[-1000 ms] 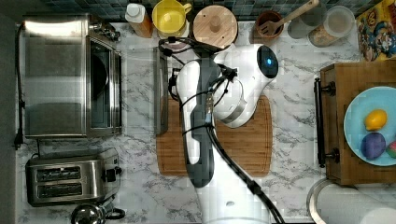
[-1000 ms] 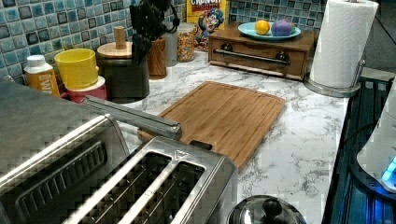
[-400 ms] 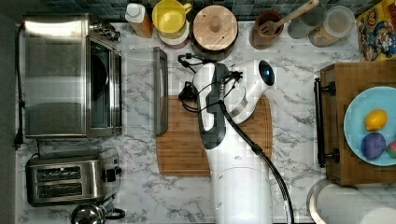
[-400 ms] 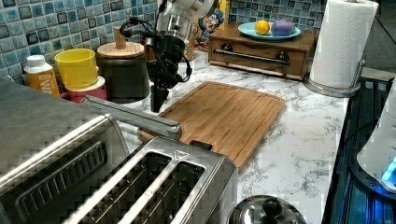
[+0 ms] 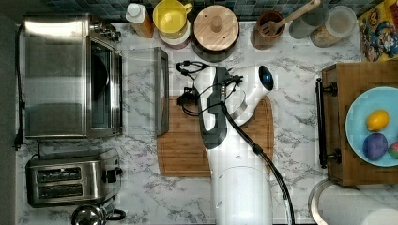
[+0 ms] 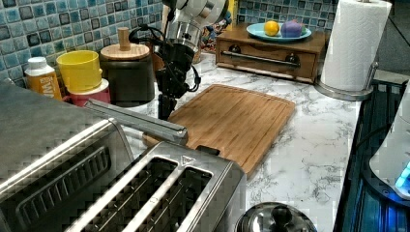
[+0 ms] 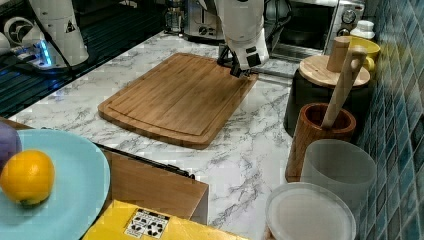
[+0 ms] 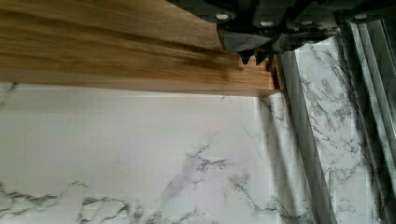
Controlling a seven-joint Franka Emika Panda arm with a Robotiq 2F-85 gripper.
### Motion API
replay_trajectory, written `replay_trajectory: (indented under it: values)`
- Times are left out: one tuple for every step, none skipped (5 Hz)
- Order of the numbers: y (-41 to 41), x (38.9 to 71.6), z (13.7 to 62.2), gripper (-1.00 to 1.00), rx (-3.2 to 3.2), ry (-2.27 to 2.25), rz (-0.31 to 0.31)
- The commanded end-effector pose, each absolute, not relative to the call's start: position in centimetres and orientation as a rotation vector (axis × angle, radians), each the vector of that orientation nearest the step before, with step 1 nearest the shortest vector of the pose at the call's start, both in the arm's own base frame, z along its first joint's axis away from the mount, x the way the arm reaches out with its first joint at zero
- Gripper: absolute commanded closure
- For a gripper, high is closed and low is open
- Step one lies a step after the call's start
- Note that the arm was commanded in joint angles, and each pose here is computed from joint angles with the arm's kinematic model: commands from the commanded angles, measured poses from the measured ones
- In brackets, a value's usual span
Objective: Close the oven.
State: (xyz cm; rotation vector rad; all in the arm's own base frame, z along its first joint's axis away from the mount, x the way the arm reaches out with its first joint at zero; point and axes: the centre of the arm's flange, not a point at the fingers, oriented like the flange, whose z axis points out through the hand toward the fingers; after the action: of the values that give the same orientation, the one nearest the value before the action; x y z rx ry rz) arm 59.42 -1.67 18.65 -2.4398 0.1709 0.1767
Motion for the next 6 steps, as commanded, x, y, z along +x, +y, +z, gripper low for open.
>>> replay_trajectory:
  values:
    - [6.1, 63.2, 27.5, 1.00, -2.400, -0.025, -0.090]
    - [6.6, 63.1, 28.3, 1.00, -2.386, 0.010, -0.135]
    - [6.8, 63.1, 28.8, 1.00, -2.358, 0.015, -0.155]
    - [7.4, 63.9, 28.8, 1.00, -2.313, -0.021, -0.087]
    - [9.8, 64.9, 27.5, 1.00, -2.353, -0.125, 0.024]
    - [11.6, 65.2, 24.9, 1.00, -2.368, -0.126, 0.131]
